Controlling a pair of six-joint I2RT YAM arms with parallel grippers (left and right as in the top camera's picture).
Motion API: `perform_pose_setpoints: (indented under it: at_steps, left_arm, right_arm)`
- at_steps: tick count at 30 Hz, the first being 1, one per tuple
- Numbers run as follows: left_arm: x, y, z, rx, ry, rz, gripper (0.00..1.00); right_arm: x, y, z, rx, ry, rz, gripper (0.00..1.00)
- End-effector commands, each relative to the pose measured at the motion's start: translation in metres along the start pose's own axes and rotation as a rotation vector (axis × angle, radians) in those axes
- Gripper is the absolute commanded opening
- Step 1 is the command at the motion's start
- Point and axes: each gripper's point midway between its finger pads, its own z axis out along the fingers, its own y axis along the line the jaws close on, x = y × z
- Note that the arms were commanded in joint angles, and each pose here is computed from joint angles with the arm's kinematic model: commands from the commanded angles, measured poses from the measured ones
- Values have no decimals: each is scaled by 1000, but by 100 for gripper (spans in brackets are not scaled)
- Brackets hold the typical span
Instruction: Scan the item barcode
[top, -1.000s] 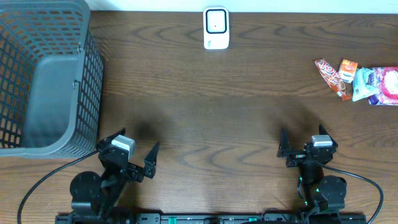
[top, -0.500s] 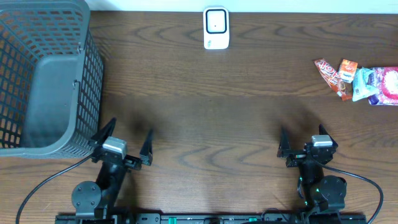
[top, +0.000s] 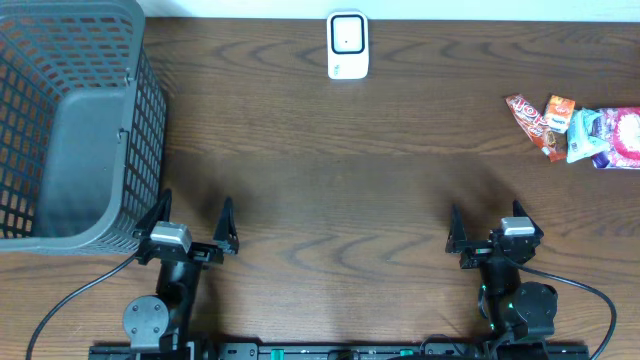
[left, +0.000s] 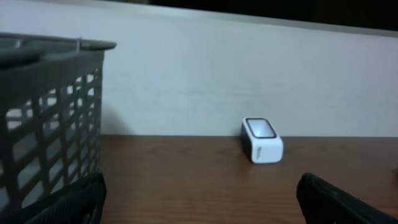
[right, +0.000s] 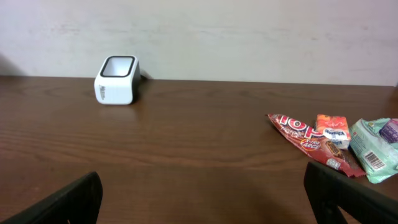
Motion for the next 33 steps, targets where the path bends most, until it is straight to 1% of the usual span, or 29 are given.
perform_pose_setpoints:
  at_steps: [1,9,17,22,33]
  left_arm:
    - [13,10,0,-41,16,-9,98]
    - [22,24,-2,-117,54,-14,98]
    - [72,29,-10,-144,257,-38,98]
    - [71,29,-10,-139,256,-1,98]
    - [72,29,-10,-140,259,-10,98]
  right_arm:
    - [1,1,0,-3,-1,-16,99]
    - [1,1,0,-3,-1,-16,99]
    - [1,1,0,-3,-1,-16,99]
    - [1,1,0,-3,-1,-16,99]
    - [1,1,0,-3,-1,-16,99]
